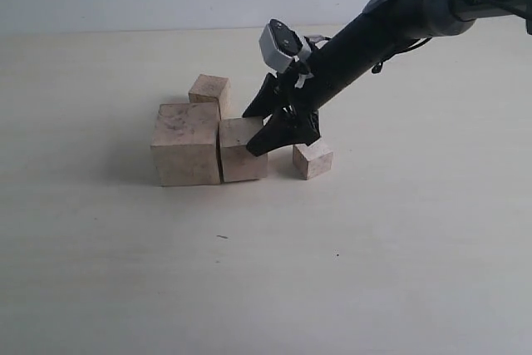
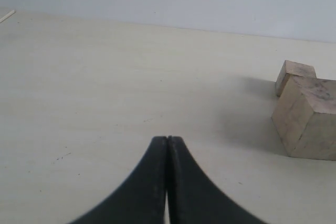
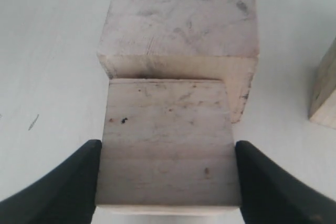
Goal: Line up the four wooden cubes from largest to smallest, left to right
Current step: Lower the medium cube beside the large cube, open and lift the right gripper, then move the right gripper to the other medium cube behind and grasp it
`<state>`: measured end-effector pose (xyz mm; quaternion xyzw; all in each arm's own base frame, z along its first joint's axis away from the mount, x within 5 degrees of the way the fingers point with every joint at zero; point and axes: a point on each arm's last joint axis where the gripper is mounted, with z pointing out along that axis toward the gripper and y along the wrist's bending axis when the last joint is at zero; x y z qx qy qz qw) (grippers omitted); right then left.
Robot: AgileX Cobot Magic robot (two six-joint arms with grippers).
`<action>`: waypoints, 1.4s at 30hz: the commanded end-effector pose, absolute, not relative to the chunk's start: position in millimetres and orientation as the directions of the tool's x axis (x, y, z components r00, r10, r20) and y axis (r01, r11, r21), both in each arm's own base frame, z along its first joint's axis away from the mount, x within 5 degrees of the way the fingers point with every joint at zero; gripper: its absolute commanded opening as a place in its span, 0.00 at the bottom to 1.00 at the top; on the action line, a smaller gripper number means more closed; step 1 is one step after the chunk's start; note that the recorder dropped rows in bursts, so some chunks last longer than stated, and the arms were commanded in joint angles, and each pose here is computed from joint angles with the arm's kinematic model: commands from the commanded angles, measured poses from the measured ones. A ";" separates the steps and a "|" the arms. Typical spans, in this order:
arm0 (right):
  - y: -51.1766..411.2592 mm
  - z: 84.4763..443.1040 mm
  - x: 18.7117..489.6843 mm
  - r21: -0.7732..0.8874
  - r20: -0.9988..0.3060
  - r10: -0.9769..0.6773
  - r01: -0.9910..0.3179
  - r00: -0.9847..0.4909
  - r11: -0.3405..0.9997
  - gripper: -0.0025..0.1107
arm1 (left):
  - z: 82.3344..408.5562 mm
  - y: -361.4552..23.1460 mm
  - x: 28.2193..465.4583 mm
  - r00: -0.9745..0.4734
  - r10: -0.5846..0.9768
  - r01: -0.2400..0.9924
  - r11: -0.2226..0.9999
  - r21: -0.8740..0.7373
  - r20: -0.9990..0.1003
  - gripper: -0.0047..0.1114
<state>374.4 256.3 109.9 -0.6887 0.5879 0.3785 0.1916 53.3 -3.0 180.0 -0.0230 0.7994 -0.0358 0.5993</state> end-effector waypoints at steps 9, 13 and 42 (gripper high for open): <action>258.0 103.4 372.0 0.267 -0.711 -0.699 -0.949 -0.074 -0.170 0.63 | 181.2 -3.2 53.2 -0.266 -0.081 0.011 0.996 -0.087 -0.961 0.04; 258.0 103.5 371.7 0.287 -0.704 -0.703 -0.946 -0.099 -0.154 0.66 | 181.2 -3.2 53.2 -0.266 -0.081 0.011 0.996 -0.087 -0.961 0.04; 253.1 210.2 400.7 -0.028 -0.780 -0.609 -0.962 -0.148 0.270 0.51 | 181.2 -3.2 53.2 -0.266 -0.081 0.011 0.996 -0.087 -0.961 0.04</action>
